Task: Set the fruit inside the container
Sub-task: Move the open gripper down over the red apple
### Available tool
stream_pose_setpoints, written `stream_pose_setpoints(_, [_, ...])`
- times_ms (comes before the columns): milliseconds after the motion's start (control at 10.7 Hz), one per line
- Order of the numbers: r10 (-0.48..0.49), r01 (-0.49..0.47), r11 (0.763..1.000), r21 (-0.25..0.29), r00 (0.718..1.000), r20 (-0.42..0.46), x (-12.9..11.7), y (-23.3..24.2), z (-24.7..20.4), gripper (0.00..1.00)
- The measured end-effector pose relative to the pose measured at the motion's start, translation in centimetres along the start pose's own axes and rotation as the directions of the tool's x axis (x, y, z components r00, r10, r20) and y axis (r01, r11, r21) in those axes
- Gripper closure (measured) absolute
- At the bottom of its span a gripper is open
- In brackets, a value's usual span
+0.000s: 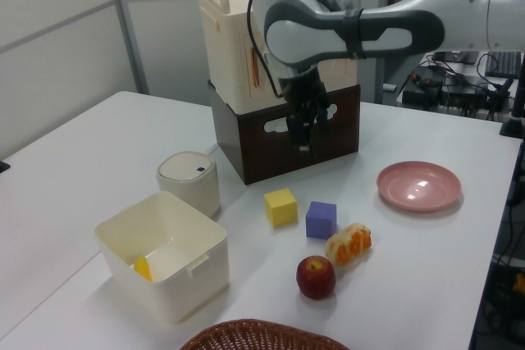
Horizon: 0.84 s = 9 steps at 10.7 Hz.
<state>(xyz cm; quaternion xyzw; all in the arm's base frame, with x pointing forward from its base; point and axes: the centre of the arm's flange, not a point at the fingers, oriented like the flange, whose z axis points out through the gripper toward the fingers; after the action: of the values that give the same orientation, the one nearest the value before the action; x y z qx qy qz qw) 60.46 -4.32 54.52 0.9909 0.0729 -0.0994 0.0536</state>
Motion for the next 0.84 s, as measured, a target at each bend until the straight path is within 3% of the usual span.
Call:
stream_pose_setpoints(375, [-0.083, 0.082, 0.997, 0.007, 0.991, 0.106, 1.0, -4.9, 3.1, 0.00])
stream_pose_setpoints(844, [-0.197, 0.199, 0.980, 0.018, 0.948, 0.249, 3.9, -11.9, 10.0, 0.00])
